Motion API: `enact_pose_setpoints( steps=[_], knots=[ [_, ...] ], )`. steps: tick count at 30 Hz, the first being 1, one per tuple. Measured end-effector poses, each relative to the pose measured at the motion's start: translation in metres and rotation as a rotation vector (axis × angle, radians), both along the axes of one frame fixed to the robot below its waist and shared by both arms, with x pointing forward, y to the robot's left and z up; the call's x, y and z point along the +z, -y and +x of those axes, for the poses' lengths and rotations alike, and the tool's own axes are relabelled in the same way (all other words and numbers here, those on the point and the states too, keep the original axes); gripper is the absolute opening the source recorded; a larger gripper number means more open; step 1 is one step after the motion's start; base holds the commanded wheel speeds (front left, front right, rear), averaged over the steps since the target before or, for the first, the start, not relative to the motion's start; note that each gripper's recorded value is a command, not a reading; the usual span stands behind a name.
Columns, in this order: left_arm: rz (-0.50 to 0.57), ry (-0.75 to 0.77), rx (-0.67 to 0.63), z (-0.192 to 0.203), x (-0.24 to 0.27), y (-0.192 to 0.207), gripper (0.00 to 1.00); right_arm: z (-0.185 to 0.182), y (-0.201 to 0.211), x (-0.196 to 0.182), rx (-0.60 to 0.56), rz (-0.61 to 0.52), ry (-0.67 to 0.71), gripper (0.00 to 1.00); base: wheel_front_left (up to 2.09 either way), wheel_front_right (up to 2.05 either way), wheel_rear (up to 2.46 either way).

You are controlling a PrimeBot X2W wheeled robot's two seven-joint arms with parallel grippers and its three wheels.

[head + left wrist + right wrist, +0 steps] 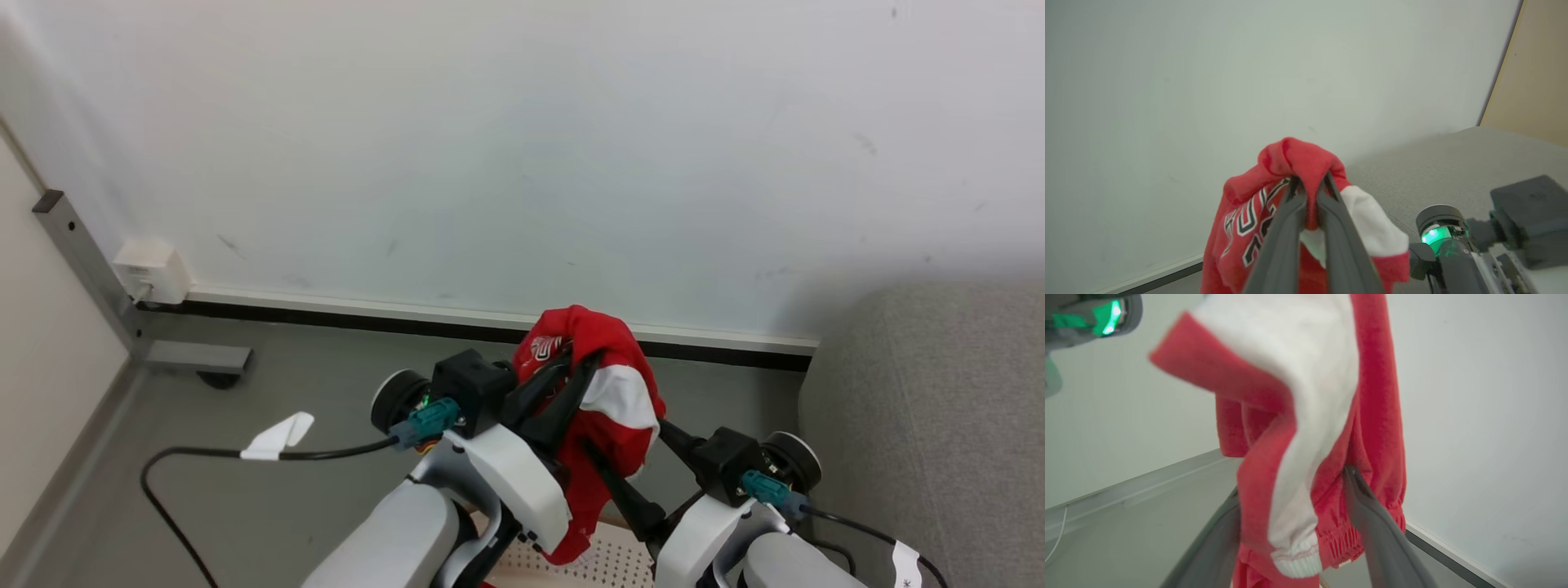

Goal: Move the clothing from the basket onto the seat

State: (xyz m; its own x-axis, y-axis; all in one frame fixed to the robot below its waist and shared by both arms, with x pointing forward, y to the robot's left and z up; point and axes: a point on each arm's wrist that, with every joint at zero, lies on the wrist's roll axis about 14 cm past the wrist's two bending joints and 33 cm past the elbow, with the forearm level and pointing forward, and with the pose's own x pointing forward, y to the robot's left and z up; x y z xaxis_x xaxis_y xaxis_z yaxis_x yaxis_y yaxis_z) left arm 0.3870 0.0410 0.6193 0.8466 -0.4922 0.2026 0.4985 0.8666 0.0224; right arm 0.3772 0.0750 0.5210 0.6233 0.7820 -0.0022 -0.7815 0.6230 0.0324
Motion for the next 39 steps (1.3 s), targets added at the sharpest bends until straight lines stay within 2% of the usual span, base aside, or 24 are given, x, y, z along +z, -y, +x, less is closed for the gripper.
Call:
enact_pose_setpoints(
  steps=[6,7,8,9,10,22,31,32,33,34,35,36,37,39],
  knots=[
    [-0.004,-0.003,0.016,-0.004,0.0,-0.007,0.0,0.004,-0.013,0.004,0.017,0.014,-0.008,1.0,0.0,0.0,0.0],
    [-0.005,-0.004,0.016,-0.004,0.0,-0.007,0.0,0.004,-0.015,0.004,0.018,0.018,-0.009,0.9,0.0,0.0,0.0],
    [-0.006,-0.005,0.019,-0.004,0.0,-0.008,0.0,0.004,-0.016,0.004,0.02,0.02,-0.011,0.5,0.0,0.0,0.0],
    [-0.005,-0.006,0.022,-0.004,-0.001,-0.009,0.0,0.005,-0.016,0.005,0.02,0.022,-0.011,0.33,0.0,0.0,0.0],
    [-0.006,-0.006,0.024,-0.004,-0.001,-0.01,0.0,0.005,-0.017,0.005,0.019,0.025,-0.012,0.0,0.0,0.0,0.0],
    [-0.012,-0.025,0.028,0.0,-0.006,-0.01,0.0,0.018,0.005,0.028,-0.054,0.103,0.028,0.0,0.0,0.0,0.0],
    [-0.015,-0.042,0.016,0.002,-0.014,-0.006,0.0,0.028,0.044,0.053,-0.168,0.185,0.082,0.0,0.0,0.0,0.0],
    [-0.016,-0.043,0.014,0.002,-0.015,-0.005,0.12,0.029,0.048,0.055,-0.181,0.193,0.087,0.0,0.0,0.0,0.0],
    [-0.018,-0.042,0.011,0.002,-0.014,-0.003,0.4,0.03,0.053,0.057,-0.193,0.202,0.093,0.0,0.0,0.0,0.0],
    [-0.02,-0.041,0.006,0.002,-0.014,-0.001,0.48,0.031,0.057,0.06,-0.203,0.208,0.099,0.0,0.0,0.0,0.0],
    [-0.022,-0.042,0.002,0.002,-0.014,0.0,0.69,0.032,0.061,0.063,-0.215,0.214,0.107,0.0,0.0,0.0,0.0],
    [-0.024,-0.045,-0.005,0.002,-0.015,0.003,0.96,0.033,0.066,0.066,-0.226,0.22,0.117,0.0,0.0,0.0,0.0],
    [-0.026,-0.047,-0.01,0.001,-0.016,0.005,1.0,0.034,0.071,0.069,-0.236,0.223,0.125,0.0,0.0,0.0,0.0],
    [-0.029,-0.049,-0.019,0.002,-0.016,0.009,1.0,0.035,0.08,0.073,-0.256,0.23,0.139,0.0,0.0,0.0,0.0]
  ],
)
